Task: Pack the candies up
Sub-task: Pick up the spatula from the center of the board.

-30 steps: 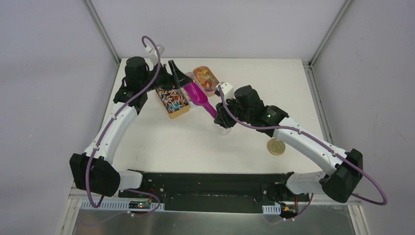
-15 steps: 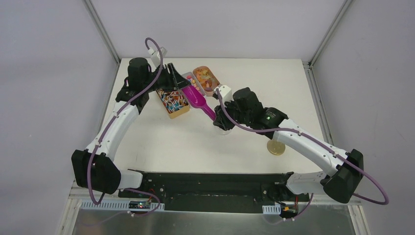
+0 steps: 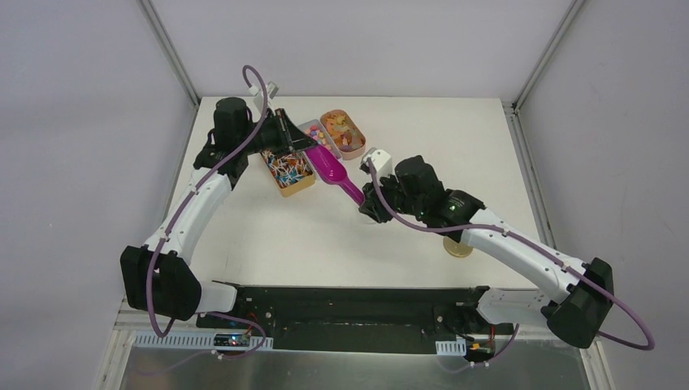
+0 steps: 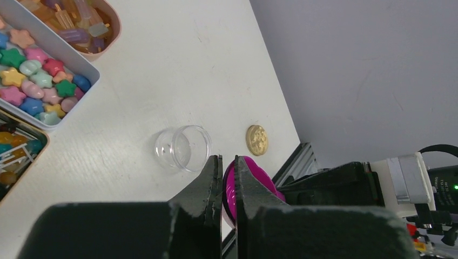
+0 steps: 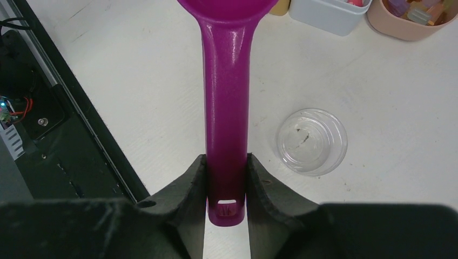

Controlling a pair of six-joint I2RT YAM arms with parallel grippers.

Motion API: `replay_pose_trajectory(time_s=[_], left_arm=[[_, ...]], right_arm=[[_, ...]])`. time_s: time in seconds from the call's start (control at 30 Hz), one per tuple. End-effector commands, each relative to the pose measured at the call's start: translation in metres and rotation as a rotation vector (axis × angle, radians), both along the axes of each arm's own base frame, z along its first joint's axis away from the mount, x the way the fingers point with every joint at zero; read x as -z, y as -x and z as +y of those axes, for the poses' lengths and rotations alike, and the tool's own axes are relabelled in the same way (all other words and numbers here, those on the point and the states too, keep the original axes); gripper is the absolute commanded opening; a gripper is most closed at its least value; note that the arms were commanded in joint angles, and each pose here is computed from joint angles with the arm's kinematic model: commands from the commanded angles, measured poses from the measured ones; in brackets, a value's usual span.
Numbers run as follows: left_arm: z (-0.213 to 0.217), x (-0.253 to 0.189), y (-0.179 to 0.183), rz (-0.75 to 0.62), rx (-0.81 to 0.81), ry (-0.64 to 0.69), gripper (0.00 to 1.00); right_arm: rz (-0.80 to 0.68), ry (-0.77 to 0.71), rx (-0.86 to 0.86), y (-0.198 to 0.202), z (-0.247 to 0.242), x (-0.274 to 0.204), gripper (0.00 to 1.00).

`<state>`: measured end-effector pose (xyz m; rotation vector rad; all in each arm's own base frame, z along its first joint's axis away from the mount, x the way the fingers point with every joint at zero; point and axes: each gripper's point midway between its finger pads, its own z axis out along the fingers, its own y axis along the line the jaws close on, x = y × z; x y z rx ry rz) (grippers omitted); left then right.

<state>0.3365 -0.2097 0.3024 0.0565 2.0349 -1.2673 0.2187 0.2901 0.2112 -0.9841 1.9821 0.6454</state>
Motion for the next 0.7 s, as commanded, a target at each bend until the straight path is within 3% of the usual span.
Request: replay_pose_trajectory(time_s=[0.0, 0.07, 0.2, 0.4, 0.43, 0.47, 0.67], left_arm=[[-0.004, 0.001, 0.009, 0.052, 0.019, 0.065, 0.00], [-0.004, 0.002, 0.010, 0.072, 0.013, 0.093, 0.00], [0.000, 0.001, 0.011, 0.128, 0.000, 0.184, 0.00], [0.010, 0.000, 0.014, 0.206, -0.018, 0.356, 0.00], [0.012, 0.000, 0.015, 0.203, -0.019, 0.372, 0.00], [0.014, 0.000, 0.014, 0.214, -0.027, 0.391, 0.00], [0.021, -0.004, 0.016, 0.252, -0.049, 0.498, 0.00]], right_arm=[[-0.158, -0.163, 0.024, -0.011, 0.007, -0.051, 0.27], [-0.178, -0.199, 0.030, -0.011, 0.007, -0.058, 0.44], [-0.226, -0.312, -0.001, -0.003, 0.009, -0.077, 0.63], [-0.265, -0.410, 0.003, -0.001, 0.010, -0.096, 0.65], [-0.265, -0.420, 0.054, -0.006, 0.005, -0.096, 0.77], [-0.266, -0.428, 0.075, -0.009, 0.002, -0.096, 0.80], [-0.251, -0.444, 0.051, -0.007, 0.005, -0.095, 0.78]])
